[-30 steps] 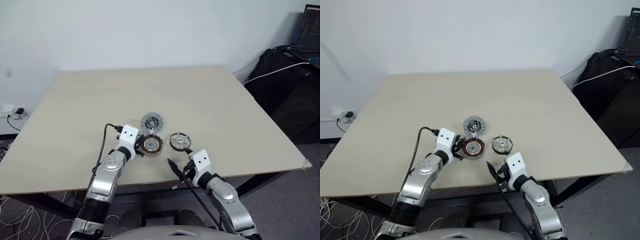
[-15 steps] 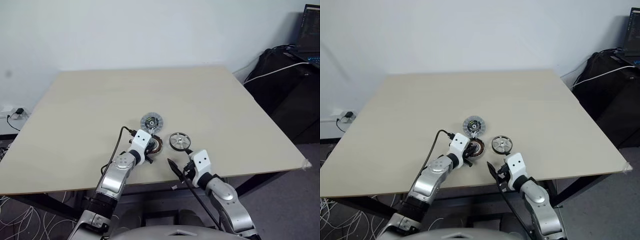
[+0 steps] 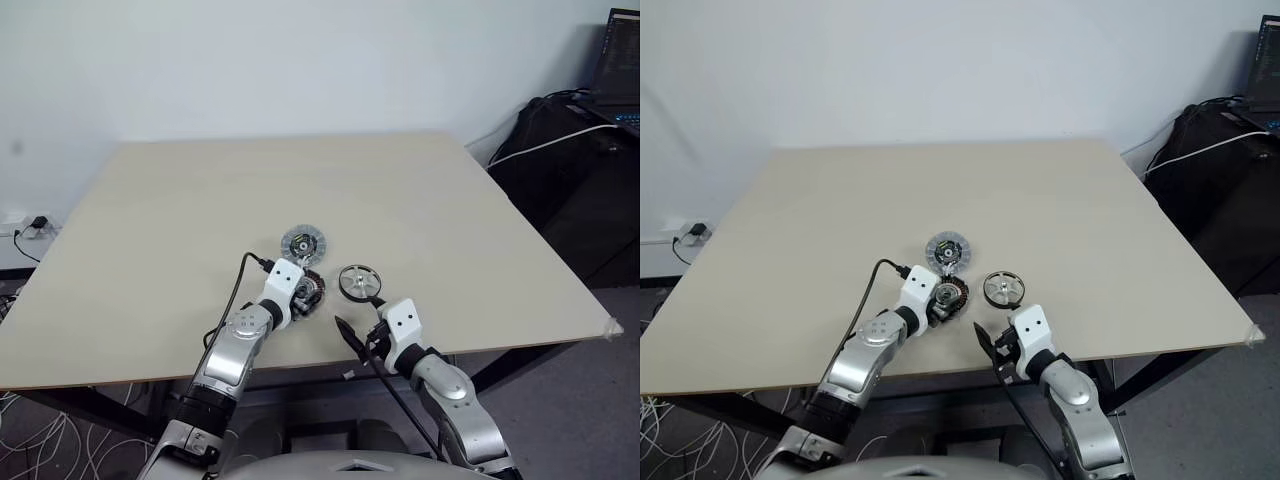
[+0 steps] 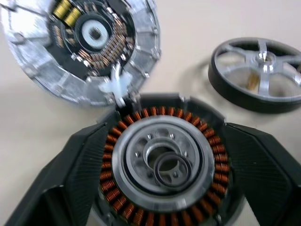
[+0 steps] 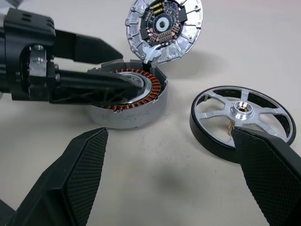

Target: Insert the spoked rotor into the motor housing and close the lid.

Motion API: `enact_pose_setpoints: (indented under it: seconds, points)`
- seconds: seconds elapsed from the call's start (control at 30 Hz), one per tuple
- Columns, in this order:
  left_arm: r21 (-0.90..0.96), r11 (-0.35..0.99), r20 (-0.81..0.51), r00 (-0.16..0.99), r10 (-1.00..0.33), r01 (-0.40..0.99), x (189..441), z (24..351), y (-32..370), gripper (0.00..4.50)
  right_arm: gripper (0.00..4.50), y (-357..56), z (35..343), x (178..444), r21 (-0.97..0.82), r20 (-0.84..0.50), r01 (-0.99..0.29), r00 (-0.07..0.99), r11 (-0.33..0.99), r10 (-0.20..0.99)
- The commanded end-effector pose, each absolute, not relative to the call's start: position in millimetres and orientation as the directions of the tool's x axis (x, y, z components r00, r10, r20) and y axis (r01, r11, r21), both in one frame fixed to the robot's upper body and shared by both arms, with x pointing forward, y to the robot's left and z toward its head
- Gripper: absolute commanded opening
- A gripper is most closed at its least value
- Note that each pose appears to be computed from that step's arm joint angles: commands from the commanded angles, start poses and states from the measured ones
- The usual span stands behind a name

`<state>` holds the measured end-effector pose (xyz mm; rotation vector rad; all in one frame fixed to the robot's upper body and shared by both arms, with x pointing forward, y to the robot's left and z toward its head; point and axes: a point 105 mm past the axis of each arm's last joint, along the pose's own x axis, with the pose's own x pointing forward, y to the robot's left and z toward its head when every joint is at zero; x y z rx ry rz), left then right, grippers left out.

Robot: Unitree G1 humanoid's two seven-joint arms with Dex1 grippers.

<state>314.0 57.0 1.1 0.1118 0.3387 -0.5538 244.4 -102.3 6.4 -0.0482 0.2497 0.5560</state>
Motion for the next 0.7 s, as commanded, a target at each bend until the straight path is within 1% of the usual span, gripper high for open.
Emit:
enact_pose_setpoints:
  seconds: [0.03, 0.1, 0.17, 0.27, 0.43, 0.47, 0.5, 0.53, 0.6, 0.67, 0.7]
  points:
    - [0.011, 0.861, -0.155, 0.851, -0.502, 0.509, 322, 42, 56, 3.98, 4.5, -102, 17, 249, 0.007, -0.203, -0.523, 0.834, 0.852, 0.514]
    - [0.0, 0.873, -0.106, 0.868, -0.485, 0.488, 320, 50, 61, 3.98, 4.5, -102, 17, 249, 0.008, -0.203, -0.523, 0.834, 0.852, 0.514]
    - [-0.003, 0.885, -0.083, 0.882, -0.465, 0.466, 318, 53, 68, 3.98, 4.5, -102, 18, 249, 0.009, -0.203, -0.524, 0.833, 0.852, 0.515]
    - [-0.01, 0.927, -0.074, 0.924, -0.375, 0.376, 310, 51, 92, 3.98, 4.5, -101, 18, 249, 0.012, -0.204, -0.528, 0.83, 0.849, 0.519]
    - [-0.024, 0.965, -0.146, 0.954, -0.263, 0.262, 286, 27, 129, 3.98, 4.5, -96, 20, 251, 0.02, -0.198, -0.541, 0.822, 0.841, 0.534]
    - [-0.023, 0.968, -0.165, 0.954, -0.251, 0.251, 281, 22, 133, 3.6, 4.31, -95, 20, 252, 0.02, -0.201, -0.545, 0.819, 0.838, 0.537]
    - [-0.022, 0.971, -0.181, 0.954, -0.239, 0.239, 275, 17, 138, 3.41, 4.11, -94, 20, 253, 0.016, -0.204, -0.552, 0.814, 0.834, 0.543]
    - [-0.022, 0.976, -0.199, 0.955, -0.218, 0.219, 269, 12, 143, 3.1, 3.91, -91, 20, 255, 0.016, -0.209, -0.561, 0.808, 0.828, 0.551]
    - [-0.034, 0.981, -0.212, 0.958, -0.192, 0.189, 261, 6, 149, 2.38, 3.25, -87, 19, 260, 0.012, -0.219, -0.571, 0.799, 0.821, 0.559]
    - [-0.038, 0.984, -0.216, 0.96, -0.178, 0.173, 256, 2, 151, 1.78, 2.65, -83, 19, 265, 0.022, -0.233, -0.571, 0.795, 0.821, 0.56]
    - [-0.047, 0.985, -0.216, 0.961, -0.173, 0.167, 253, 1, 151, 1.37, 2.25, -80, 19, 268, 0.027, -0.245, -0.569, 0.794, 0.822, 0.557]
